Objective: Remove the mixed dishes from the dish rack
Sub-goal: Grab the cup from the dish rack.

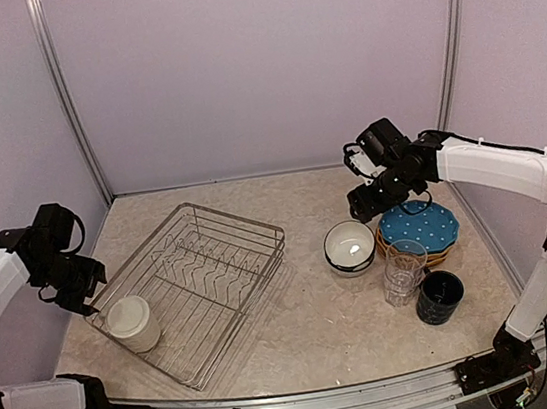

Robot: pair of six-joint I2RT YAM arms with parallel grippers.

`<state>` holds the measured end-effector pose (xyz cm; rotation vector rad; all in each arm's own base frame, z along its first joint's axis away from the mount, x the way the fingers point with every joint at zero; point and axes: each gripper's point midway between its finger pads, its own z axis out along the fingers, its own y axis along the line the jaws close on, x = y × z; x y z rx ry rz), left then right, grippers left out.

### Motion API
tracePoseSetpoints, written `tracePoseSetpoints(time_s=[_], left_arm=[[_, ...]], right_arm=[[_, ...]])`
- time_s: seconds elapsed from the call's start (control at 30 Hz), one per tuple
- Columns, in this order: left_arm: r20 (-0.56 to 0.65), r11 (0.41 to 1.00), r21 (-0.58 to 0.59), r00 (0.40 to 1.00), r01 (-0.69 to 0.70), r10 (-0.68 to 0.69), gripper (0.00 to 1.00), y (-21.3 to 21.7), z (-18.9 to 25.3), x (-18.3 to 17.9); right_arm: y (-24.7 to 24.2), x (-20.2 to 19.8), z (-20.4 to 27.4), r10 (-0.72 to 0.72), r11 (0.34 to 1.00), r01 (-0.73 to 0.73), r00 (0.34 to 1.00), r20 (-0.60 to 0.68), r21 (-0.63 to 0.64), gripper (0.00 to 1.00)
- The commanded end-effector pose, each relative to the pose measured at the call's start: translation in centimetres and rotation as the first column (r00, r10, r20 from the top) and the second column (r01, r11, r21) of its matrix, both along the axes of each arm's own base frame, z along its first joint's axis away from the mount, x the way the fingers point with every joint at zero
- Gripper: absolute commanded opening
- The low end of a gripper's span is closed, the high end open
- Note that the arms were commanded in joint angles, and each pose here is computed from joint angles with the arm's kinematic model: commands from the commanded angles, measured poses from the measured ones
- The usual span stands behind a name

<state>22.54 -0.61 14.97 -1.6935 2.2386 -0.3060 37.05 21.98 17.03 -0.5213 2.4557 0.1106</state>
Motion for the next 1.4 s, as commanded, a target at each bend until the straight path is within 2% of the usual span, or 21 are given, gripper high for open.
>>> tracePoseSetpoints(time_s=[0.0, 0.2, 0.47, 0.73, 0.87, 1.0, 1.27, 1.37], left_arm=[[-0.068, 0.997, -0.035, 0.996, -0.063, 0.060, 0.60, -0.2, -1.3, -0.4], [-0.177, 0.991, 0.001, 0.975, -0.135, 0.133, 0.56, 0.6, -2.7, -1.7], [-0.197, 0.987, 0.001, 0.968, -0.159, 0.157, 0.52, 0.6, -4.2, -1.8], [-0.212, 0.990, -0.001, 0.968, -0.139, 0.136, 0.39, 0.5, -5.5, -0.5], [-0.234, 0.991, -0.001, 0.964, -0.133, 0.129, 0.29, 0.3, -6.4, -0.1], [-0.223, 0.993, -0.012, 0.969, -0.116, 0.111, 0.26, 0.1, -6.5, 0.6], [-0.173, 0.999, -0.019, 0.985, -0.027, 0.023, 0.00, -1.0, -5.7, 2.5], [-0.149, 1.000, -0.010, 0.989, -0.001, -0.001, 0.00, -1.2, -4.7, 2.9]], right_arm=[[0.1, -0.4, 0.9, -0.008, 1.000, 0.007, 0.999, 0.033, 0.022, 0.71], [0.3, -0.4, 1.2, -0.005, 1.000, 0.004, 0.999, 0.042, 0.024, 0.72], [0.4, -0.6, 1.1, -0.007, 1.000, 0.006, 0.999, 0.041, 0.026, 0.72], [0.6, -0.9, 1.1, -0.008, 1.000, 0.007, 0.999, 0.038, 0.024, 0.72], [0.6, -1.0, 1.5, -0.014, 0.999, 0.013, 0.999, 0.045, 0.030, 0.72], [0.6, -1.2, 1.9, -0.019, 0.999, 0.017, 0.998, 0.053, 0.039, 0.72], [0.8, -1.5, 3.6, -0.028, 0.996, 0.020, 0.996, 0.086, 0.082, 0.74], [0.9, -1.7, 4.3, -0.033, 0.995, 0.023, 0.995, 0.099, 0.099, 0.75]])
